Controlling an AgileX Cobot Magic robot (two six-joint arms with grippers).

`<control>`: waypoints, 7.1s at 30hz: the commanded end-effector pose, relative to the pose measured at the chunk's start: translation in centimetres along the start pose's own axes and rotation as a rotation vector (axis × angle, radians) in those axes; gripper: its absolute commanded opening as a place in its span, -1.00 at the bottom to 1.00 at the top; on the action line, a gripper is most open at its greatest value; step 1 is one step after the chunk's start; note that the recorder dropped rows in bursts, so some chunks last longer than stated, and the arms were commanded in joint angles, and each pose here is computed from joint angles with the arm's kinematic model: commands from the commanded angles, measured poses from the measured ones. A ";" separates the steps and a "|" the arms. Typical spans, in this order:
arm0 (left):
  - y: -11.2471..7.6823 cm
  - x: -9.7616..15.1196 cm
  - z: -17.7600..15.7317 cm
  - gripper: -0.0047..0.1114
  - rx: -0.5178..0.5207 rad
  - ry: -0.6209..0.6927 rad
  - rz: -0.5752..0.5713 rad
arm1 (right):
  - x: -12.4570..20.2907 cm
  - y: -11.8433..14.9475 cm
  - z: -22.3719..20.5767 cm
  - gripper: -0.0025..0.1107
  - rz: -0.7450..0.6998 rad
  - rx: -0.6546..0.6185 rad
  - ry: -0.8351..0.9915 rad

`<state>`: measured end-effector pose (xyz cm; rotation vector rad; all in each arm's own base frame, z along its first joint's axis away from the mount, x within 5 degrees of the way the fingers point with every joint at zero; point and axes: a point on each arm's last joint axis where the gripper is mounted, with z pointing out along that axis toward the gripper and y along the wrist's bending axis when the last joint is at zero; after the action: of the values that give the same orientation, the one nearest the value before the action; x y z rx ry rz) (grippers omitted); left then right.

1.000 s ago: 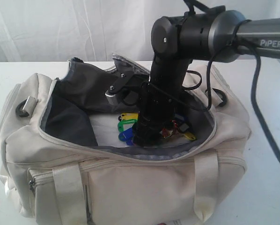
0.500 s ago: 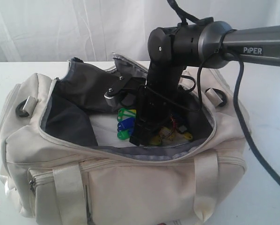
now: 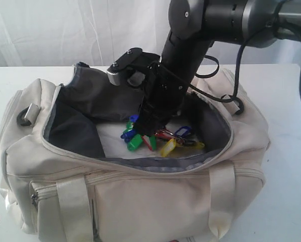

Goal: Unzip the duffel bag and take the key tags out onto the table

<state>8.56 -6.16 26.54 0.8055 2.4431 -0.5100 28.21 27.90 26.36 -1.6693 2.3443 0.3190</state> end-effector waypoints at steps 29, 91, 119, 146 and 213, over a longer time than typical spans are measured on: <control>-0.2 0.2 0.0 -0.92 0.015 0.001 -0.009 | -0.2 3.8 -15.8 -0.96 0.035 0.132 -0.452; -0.2 0.2 0.0 -0.92 0.015 -0.003 -0.010 | 8.5 0.8 2.6 -0.96 0.374 0.354 -0.200; -0.2 0.2 0.0 -0.92 0.017 0.000 -0.010 | 13.5 2.9 -0.3 -0.96 0.387 0.373 0.138; -0.2 0.2 0.0 -0.92 0.017 0.000 -0.010 | 14.2 1.8 -0.6 -0.07 0.371 0.538 0.126; 0.0 -3.9 -3.4 -0.92 -0.115 -0.341 0.030 | 15.3 9.3 -16.3 -0.96 0.279 0.416 -0.788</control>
<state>10.47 -6.20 31.14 0.6571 2.1403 -0.4348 13.47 12.23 37.09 -0.8016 1.8684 0.4220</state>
